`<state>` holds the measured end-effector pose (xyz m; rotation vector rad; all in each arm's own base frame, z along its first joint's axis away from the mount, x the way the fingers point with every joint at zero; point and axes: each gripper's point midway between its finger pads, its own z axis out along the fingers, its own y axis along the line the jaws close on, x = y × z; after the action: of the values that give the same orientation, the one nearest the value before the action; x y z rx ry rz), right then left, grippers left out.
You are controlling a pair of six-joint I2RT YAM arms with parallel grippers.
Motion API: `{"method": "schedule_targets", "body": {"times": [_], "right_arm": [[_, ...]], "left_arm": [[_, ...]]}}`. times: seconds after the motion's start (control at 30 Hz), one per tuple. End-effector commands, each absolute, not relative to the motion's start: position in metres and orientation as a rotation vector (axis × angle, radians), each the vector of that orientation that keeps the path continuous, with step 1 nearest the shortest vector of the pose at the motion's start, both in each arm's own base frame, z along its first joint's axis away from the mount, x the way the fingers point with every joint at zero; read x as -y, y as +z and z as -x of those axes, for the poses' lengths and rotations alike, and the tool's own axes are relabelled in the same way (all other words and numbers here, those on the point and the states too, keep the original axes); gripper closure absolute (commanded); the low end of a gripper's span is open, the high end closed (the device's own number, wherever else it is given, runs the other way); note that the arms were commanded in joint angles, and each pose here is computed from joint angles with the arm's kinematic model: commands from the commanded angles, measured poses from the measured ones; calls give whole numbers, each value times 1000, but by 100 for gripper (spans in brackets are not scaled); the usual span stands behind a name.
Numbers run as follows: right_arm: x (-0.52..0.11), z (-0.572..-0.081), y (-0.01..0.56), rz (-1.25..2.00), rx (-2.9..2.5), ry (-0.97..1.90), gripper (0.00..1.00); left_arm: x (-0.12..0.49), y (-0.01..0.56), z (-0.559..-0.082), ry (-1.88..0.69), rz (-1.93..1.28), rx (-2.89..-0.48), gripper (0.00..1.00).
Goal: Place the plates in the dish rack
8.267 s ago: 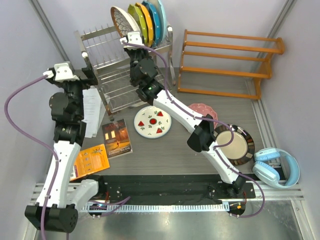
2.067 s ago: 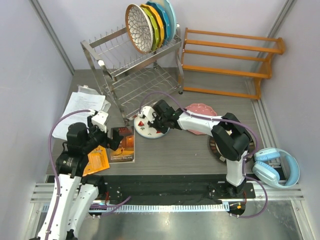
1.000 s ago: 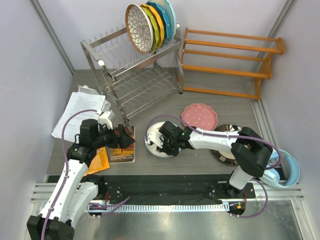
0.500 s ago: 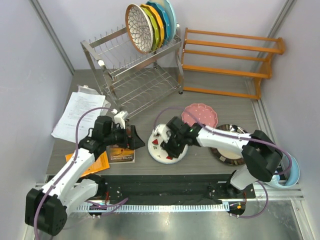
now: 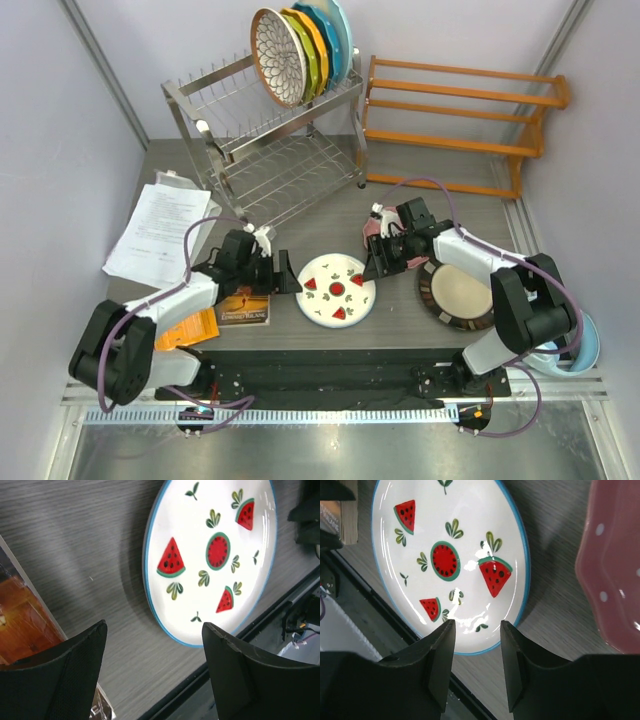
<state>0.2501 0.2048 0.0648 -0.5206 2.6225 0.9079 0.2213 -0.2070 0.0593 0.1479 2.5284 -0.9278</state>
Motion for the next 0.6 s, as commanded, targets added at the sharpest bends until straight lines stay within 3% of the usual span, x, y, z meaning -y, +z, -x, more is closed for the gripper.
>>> {"method": "schedule_targets", "body": {"times": [0.0, 0.5, 0.57], "right_arm": [[-221, -240, 72, 535, -2605, 1085, 53], [-193, -250, 49, 425, -2658, 990, 54], [-187, -253, 43, 408, -2680, 972, 54]], "left_arm": [[218, 62, -245, -915, -130, -2462, 24], [235, 25, -246, -938, -145, -2537, 52], [235, 23, -246, -930, -153, -2544, 64]]}}
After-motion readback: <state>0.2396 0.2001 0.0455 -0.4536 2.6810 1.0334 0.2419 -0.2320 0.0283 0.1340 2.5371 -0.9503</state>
